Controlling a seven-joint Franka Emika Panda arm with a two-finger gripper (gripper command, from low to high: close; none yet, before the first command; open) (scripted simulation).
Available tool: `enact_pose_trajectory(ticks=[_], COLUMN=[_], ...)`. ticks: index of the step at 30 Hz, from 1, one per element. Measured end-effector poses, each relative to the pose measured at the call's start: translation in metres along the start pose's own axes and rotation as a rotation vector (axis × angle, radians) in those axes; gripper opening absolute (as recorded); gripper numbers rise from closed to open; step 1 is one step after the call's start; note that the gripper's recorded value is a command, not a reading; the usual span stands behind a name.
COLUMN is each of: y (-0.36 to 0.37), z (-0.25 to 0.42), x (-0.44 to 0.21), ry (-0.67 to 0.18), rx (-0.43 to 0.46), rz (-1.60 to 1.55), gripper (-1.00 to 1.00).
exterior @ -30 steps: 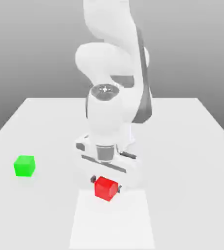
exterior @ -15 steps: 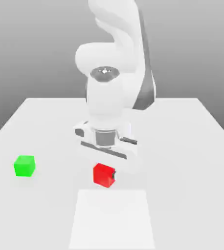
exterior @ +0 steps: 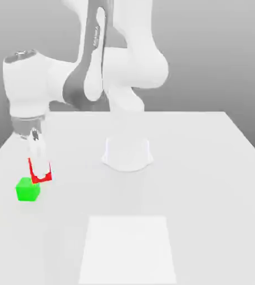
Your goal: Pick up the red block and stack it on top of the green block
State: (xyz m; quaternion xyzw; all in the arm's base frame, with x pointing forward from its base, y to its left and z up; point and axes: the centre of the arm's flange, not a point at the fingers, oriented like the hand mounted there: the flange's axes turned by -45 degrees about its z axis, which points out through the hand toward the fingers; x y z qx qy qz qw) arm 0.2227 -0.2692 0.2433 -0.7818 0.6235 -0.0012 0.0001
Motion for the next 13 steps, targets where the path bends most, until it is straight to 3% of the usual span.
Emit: enact_pose_trajectory(ticks=[10, 11, 13], y=[0.028, 0.030, 0.030], z=[0.057, 0.062, 0.062], x=[0.018, 0.018, 0.018], ry=[-0.002, -0.002, -0.002], rx=[0.002, 0.001, 0.001], rz=[0.095, 0.098, 0.098], gripper=[-1.00, 1.00, 1.00])
